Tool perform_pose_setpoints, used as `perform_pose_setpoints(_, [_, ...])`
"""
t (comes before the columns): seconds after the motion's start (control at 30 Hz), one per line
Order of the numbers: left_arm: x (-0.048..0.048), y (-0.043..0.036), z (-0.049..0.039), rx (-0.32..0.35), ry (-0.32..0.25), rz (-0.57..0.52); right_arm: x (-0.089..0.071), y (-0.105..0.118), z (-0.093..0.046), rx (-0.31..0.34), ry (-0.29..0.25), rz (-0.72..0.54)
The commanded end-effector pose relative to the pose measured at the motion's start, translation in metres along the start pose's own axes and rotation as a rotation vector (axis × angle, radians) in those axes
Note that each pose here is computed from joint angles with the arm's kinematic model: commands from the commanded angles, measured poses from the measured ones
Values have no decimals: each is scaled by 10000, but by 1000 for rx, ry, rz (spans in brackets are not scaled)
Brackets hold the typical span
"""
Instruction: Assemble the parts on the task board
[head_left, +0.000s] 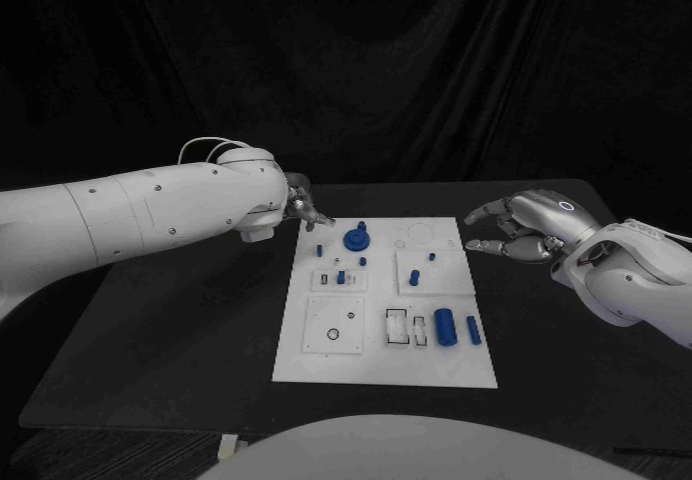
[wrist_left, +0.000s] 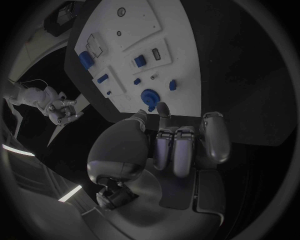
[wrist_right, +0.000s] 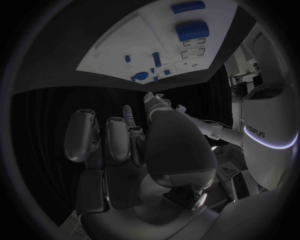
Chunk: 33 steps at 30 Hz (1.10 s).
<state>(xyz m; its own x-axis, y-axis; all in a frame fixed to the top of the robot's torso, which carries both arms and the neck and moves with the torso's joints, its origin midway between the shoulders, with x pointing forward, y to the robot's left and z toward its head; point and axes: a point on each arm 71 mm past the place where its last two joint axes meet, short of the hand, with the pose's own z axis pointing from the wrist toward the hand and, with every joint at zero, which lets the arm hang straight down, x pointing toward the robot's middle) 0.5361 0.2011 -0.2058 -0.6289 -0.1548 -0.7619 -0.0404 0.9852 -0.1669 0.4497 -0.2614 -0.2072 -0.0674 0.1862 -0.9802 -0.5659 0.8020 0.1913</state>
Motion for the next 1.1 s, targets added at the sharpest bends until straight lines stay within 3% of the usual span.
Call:
perform_pose_setpoints(0.03, [34, 27, 66, 3, 42, 18, 11, -20, -8, 20, 2, -1])
perform_pose_setpoints(0.53, [201, 61, 330, -30, 81, 13, 37, -29, -3, 20, 8, -2])
perform_pose_setpoints(1.1, [350, 75, 471, -36, 110, 9, 51, -23, 4, 17, 8, -1])
